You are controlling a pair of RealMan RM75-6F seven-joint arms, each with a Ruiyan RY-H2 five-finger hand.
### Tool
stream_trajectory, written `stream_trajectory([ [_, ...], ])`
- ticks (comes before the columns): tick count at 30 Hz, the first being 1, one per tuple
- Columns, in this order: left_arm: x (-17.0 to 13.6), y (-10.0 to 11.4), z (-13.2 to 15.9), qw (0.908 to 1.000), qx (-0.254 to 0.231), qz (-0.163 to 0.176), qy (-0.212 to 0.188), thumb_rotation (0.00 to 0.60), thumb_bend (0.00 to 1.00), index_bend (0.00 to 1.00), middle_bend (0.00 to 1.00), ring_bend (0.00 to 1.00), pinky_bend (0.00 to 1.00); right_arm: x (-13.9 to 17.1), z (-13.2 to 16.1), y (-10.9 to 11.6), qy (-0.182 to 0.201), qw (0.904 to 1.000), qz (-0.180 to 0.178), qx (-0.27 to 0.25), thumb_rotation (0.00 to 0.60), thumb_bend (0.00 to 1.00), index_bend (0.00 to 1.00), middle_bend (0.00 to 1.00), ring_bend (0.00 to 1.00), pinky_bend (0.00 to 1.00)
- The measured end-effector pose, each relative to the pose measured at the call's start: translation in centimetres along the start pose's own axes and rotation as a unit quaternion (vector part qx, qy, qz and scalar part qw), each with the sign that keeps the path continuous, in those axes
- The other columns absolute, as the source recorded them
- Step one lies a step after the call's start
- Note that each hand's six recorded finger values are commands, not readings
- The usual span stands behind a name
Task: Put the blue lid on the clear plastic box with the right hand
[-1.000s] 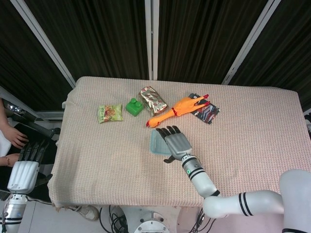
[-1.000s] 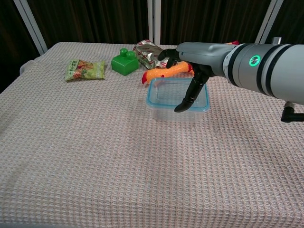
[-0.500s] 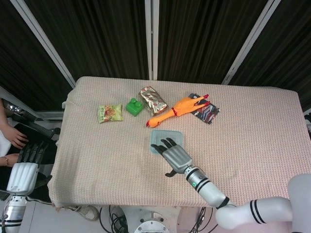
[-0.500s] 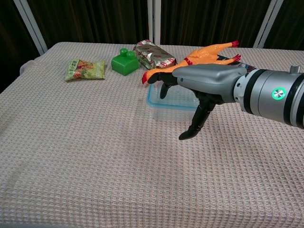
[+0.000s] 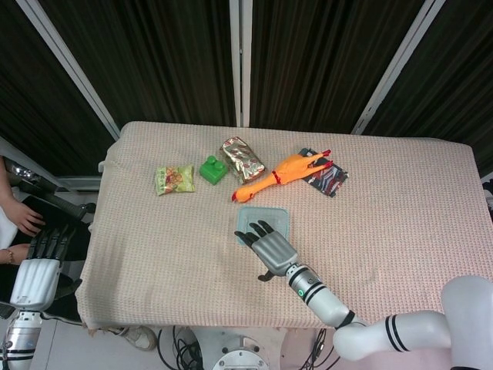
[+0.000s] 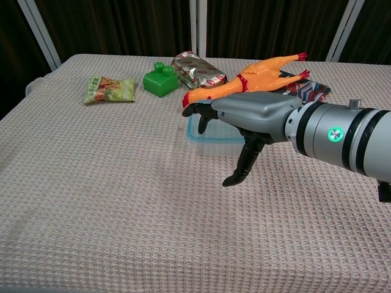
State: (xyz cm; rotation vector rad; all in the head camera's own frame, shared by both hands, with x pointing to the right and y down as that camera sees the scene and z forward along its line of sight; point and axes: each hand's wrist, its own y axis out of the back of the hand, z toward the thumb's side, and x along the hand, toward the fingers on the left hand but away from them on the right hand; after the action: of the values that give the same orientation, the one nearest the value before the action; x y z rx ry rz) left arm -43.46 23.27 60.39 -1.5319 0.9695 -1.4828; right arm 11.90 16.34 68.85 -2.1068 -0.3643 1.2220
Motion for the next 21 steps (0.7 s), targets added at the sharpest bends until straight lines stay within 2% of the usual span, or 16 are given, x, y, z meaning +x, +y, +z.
stream_trajectory([
  [13, 0.1, -0.2, 0.0, 1.0, -0.001, -0.002, -0.001, 0.6, 0.03, 0.05, 0.01, 0.0, 0.0, -0.1, -0.5, -0.7, -0.009, 0.9999, 0.008, -0.003, 0.6, 0.0, 0.0, 0.22, 0.0, 0.0],
  [17, 0.2, -0.2, -0.1, 1.0, -0.002, -0.001, 0.0, 0.6, 0.03, 0.05, 0.01, 0.0, 0.0, 0.1, -0.5, 0.2, -0.008, 0.9998, -0.013, -0.016, 0.6, 0.0, 0.0, 0.21, 0.0, 0.0],
  [21, 0.3, -0.1, 0.0, 1.0, -0.002, 0.001, -0.003, 0.6, 0.03, 0.05, 0.01, 0.0, 0.0, 1.0, -2.2, 2.0, -0.025, 0.998, -0.046, -0.035, 0.6, 0.0, 0.0, 0.21, 0.0, 0.0],
])
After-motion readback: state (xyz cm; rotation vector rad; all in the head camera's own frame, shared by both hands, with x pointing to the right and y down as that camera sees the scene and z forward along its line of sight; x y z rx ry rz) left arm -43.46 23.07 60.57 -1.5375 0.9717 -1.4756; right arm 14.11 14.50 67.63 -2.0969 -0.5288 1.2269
